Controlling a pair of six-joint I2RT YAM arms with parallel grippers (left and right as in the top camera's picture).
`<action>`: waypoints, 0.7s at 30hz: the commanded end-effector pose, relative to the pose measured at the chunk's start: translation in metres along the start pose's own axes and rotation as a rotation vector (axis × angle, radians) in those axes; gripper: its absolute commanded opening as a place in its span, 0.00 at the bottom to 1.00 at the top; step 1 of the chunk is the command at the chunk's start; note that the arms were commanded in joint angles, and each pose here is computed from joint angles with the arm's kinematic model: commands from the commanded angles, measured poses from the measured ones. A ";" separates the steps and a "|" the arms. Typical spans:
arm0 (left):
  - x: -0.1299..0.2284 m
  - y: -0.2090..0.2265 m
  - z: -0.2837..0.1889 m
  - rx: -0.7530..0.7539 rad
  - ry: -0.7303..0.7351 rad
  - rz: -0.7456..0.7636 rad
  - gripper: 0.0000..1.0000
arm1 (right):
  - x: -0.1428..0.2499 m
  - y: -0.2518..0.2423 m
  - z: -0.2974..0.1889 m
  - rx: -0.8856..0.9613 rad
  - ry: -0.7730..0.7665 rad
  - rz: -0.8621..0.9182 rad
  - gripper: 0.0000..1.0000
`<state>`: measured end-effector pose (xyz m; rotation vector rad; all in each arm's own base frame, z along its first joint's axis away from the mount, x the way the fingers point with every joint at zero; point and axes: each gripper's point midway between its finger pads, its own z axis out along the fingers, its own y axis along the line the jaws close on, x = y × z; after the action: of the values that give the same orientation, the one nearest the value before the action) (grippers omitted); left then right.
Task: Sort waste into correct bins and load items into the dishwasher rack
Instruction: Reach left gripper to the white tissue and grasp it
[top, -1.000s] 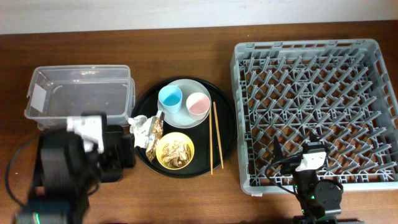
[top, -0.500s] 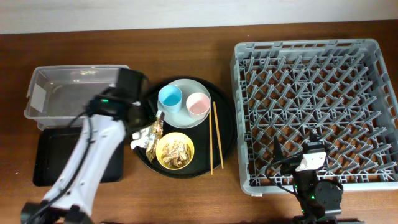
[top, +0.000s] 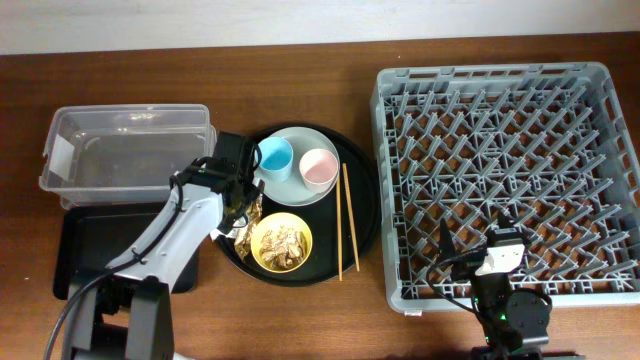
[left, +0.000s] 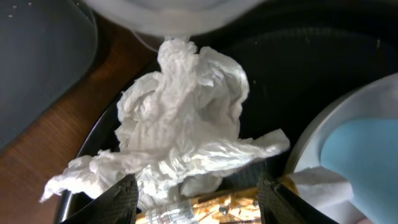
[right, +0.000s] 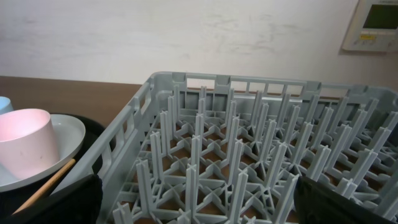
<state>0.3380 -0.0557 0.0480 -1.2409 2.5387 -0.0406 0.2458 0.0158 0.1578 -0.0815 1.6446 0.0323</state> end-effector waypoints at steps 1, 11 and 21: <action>0.004 0.019 0.017 -0.038 -0.031 -0.054 0.60 | 0.002 -0.001 0.000 0.004 0.004 0.001 0.98; -0.006 0.004 0.003 0.038 -0.068 0.033 0.00 | 0.002 -0.001 0.000 0.004 0.003 0.001 0.98; -0.024 -0.004 -0.059 0.165 -0.143 0.048 0.01 | 0.002 -0.001 0.000 0.004 0.003 0.001 0.99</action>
<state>0.3353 -0.0487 0.1069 -1.1014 2.3918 -0.1614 0.2458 0.0158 0.1578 -0.0818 1.6446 0.0314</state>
